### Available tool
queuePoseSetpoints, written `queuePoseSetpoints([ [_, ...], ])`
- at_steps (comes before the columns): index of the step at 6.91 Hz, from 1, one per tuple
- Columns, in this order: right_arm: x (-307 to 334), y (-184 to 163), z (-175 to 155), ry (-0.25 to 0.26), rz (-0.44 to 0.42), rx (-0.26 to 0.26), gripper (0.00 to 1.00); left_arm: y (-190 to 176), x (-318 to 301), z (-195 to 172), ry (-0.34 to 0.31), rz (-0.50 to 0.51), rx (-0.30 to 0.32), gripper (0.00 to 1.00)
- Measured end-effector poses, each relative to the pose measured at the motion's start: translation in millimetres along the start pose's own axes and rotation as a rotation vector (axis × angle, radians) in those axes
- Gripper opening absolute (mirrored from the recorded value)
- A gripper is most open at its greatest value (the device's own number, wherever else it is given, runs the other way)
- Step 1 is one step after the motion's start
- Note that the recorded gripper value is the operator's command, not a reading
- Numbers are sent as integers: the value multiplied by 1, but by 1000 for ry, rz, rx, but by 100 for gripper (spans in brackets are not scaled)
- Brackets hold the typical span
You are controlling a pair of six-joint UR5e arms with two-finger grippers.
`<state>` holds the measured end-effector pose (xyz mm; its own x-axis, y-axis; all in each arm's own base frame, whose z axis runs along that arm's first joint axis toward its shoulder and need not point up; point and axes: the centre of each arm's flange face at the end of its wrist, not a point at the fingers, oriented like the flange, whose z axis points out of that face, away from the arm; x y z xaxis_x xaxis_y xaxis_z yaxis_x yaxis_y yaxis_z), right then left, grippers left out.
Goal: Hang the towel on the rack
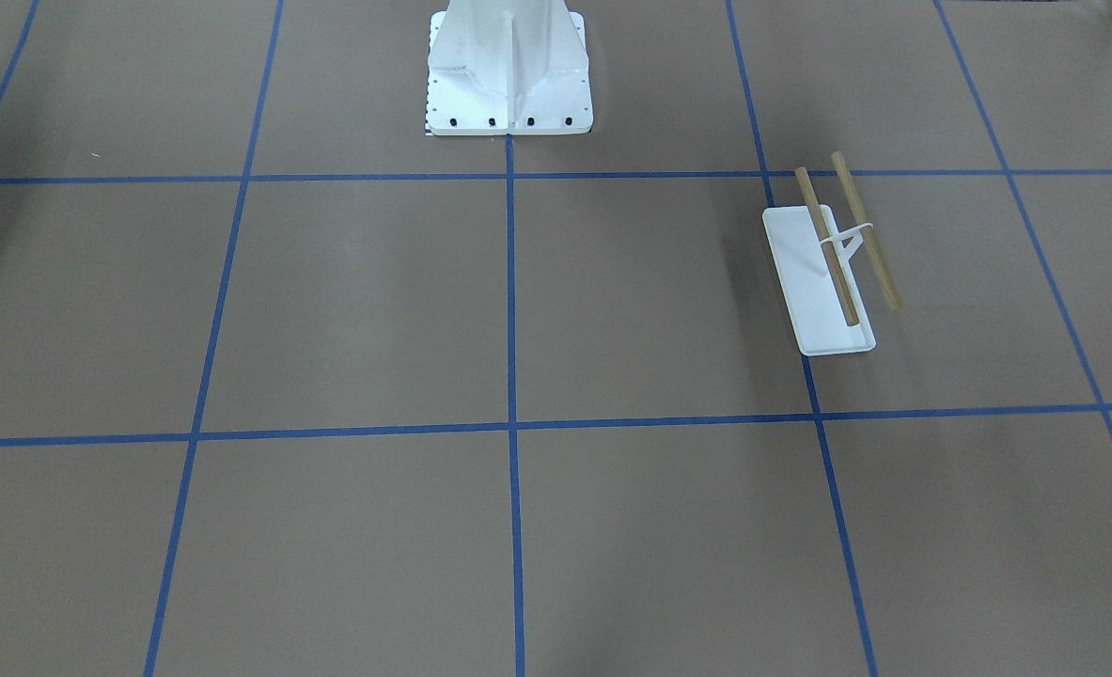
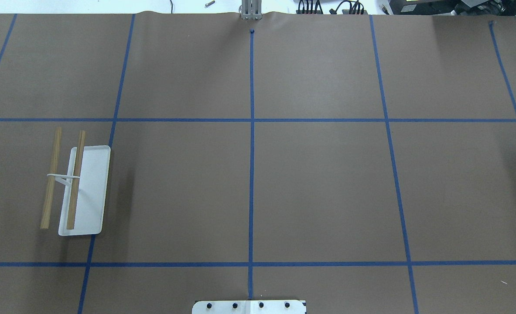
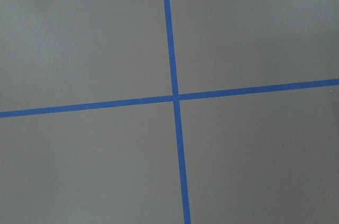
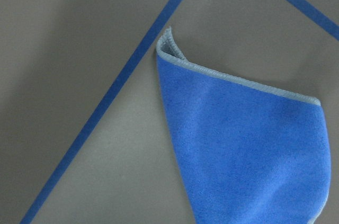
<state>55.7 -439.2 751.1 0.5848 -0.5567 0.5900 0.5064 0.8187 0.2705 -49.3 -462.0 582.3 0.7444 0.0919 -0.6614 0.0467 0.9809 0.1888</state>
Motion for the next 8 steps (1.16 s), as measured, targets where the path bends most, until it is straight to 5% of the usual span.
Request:
queuePoseSetpoints([
  [3, 6, -23, 22, 31, 145, 68, 100, 0, 1, 2, 1, 3, -3, 98],
  [8, -14, -68, 57, -19, 271, 27, 92, 0, 2, 3, 1, 6, -6, 98],
])
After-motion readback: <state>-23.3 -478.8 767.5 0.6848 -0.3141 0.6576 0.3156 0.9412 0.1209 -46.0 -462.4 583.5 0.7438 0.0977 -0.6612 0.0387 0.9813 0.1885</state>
